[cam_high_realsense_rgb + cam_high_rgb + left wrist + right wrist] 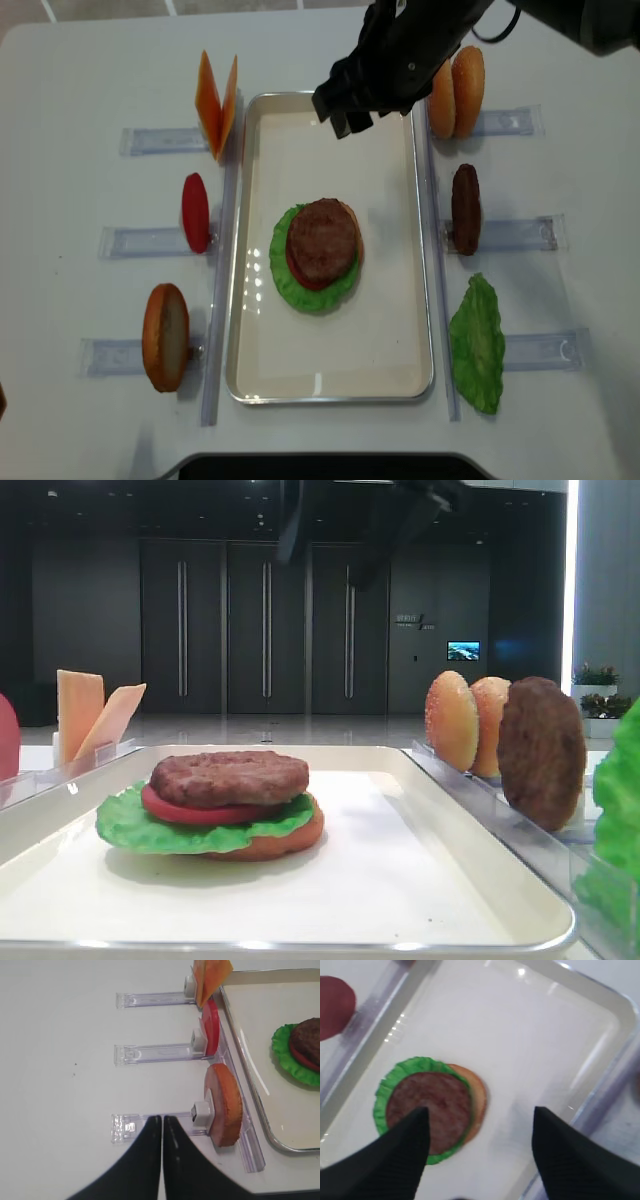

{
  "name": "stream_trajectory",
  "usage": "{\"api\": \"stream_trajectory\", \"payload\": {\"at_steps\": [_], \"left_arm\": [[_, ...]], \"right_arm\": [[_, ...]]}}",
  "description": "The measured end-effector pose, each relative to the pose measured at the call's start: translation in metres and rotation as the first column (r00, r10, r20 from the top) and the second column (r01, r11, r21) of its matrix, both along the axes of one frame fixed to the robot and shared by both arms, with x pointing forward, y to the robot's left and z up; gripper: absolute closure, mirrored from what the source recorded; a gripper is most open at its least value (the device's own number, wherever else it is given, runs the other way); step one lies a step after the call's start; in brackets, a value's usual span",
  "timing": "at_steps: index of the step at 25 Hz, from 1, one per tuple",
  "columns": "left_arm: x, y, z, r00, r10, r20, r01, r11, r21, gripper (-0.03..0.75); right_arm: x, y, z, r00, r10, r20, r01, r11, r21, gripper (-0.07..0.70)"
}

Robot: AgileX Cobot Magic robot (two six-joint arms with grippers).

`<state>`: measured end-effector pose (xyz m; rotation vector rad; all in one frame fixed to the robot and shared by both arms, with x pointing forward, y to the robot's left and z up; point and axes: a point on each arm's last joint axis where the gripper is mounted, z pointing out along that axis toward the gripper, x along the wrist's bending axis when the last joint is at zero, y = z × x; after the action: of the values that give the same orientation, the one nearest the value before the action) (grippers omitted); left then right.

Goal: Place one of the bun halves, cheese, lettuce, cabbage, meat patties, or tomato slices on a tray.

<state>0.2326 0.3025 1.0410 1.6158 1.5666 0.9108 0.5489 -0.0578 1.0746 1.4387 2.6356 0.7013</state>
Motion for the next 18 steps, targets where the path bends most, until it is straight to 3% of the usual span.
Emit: {"api": "stream_trajectory", "payload": {"at_steps": [3, 5, 7, 10, 14, 16, 18], "left_arm": [[0.0, 0.0, 0.0, 1.0, 0.0, 0.0, 0.0, 1.0, 0.0, 0.722], [0.0, 0.0, 0.0, 1.0, 0.0, 0.0, 0.0, 1.0, 0.0, 0.722], [0.0, 0.0, 0.0, 1.0, 0.0, 0.0, 0.0, 1.0, 0.0, 0.722], [0.0, 0.0, 0.0, 1.0, 0.0, 0.0, 0.0, 1.0, 0.0, 0.722], [0.0, 0.0, 0.0, 1.0, 0.0, 0.0, 0.0, 1.0, 0.0, 0.722], [0.0, 0.0, 0.0, 1.0, 0.0, 0.0, 0.0, 1.0, 0.0, 0.722], [0.0, 0.0, 0.0, 1.0, 0.0, 0.0, 0.0, 1.0, 0.0, 0.722]], "right_arm": [[0.006, -0.019, 0.001, 0.996, -0.084, 0.019, 0.086, 0.984, -0.153, 0.204], [0.019, -0.046, -0.002, 0.988, -0.153, 0.018, 0.153, 0.959, -0.24, 0.204], [0.037, -0.084, -0.005, 0.968, -0.251, 0.007, 0.243, 0.928, -0.282, 0.204], [0.061, -0.155, -0.007, 0.909, -0.416, 0.001, 0.397, 0.865, -0.308, 0.204], [0.07, -0.246, -0.007, 0.799, -0.602, -0.01, 0.57, 0.761, -0.309, 0.204], [0.068, -0.274, -0.008, 0.752, -0.658, -0.049, 0.625, 0.734, -0.266, 0.204], [0.066, -0.294, -0.008, 0.721, -0.689, -0.073, 0.658, 0.714, -0.238, 0.207]]}}
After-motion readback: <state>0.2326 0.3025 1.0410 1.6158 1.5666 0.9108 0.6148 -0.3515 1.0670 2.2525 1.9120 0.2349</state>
